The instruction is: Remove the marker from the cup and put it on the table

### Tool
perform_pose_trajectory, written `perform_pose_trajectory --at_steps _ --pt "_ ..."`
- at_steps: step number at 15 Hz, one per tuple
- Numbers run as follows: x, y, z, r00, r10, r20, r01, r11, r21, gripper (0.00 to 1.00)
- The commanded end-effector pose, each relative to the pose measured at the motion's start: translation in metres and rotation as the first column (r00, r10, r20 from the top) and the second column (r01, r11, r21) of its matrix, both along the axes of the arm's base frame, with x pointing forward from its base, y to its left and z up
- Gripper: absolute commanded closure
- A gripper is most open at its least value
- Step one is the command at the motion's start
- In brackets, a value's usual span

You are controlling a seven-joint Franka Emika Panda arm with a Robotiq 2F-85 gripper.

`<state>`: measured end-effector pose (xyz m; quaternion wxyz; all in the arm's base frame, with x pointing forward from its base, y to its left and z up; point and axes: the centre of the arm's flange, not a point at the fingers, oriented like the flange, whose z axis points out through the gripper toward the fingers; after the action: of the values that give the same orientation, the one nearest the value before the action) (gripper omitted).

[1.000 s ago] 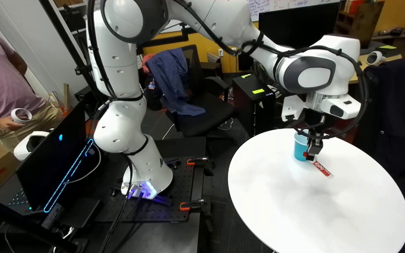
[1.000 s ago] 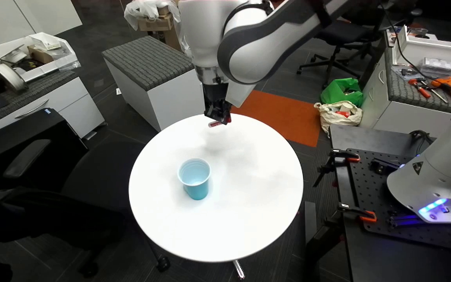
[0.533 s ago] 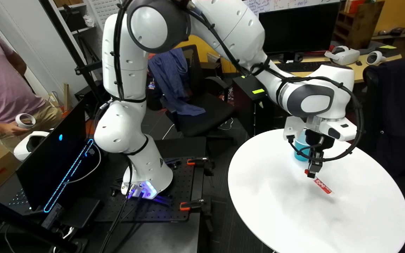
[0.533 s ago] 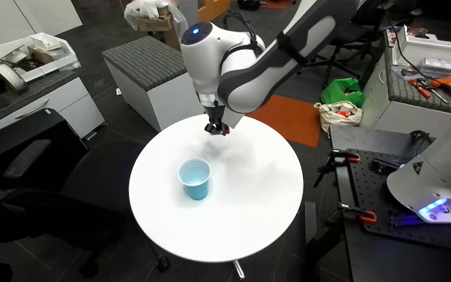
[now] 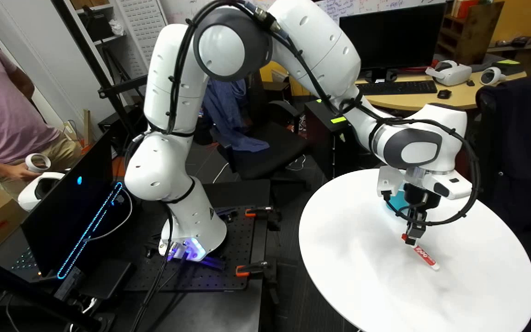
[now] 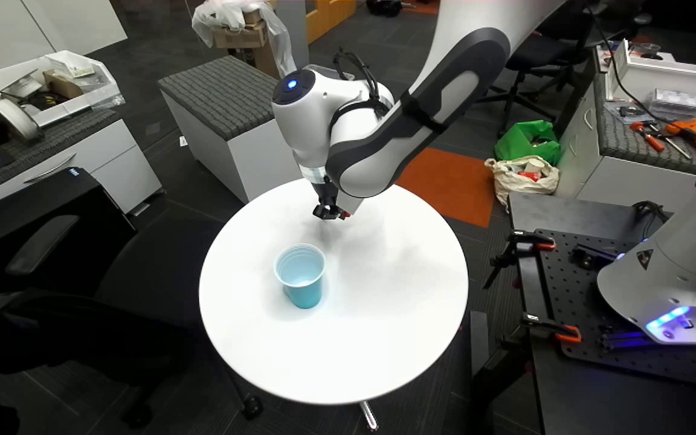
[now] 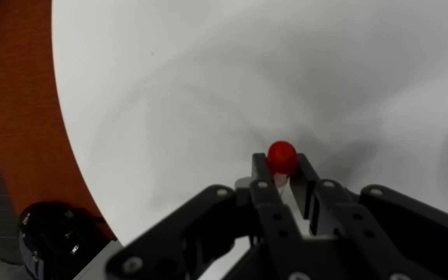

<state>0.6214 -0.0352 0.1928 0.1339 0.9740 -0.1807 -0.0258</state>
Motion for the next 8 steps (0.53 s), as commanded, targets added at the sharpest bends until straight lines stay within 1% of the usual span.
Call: perform_pose_trajectory --at_steps 1,2,3,4,5,8 --pt "0.0160 0.0015 -0.0107 1.000 -0.015 0.015 0.016 1.000 -0.026 0.95" --pt "0.0175 0.0012 -0.0132 1.000 -0.016 0.014 0.016 1.000 -0.027 0.95" --pt "0.0189 0.0012 -0.0143 1.000 -0.015 0.015 0.015 1.000 -0.026 0.89" --pt "0.0203 0.0011 -0.0151 1.000 -0.015 0.015 0.015 1.000 -0.025 0.56" --pt "0.0211 0.0012 -0.0157 1.000 -0.013 0.016 0.014 1.000 -0.023 0.55" --pt "0.0222 0.0013 -0.0197 1.000 -0.013 0.014 0.014 1.000 -0.019 0.34"
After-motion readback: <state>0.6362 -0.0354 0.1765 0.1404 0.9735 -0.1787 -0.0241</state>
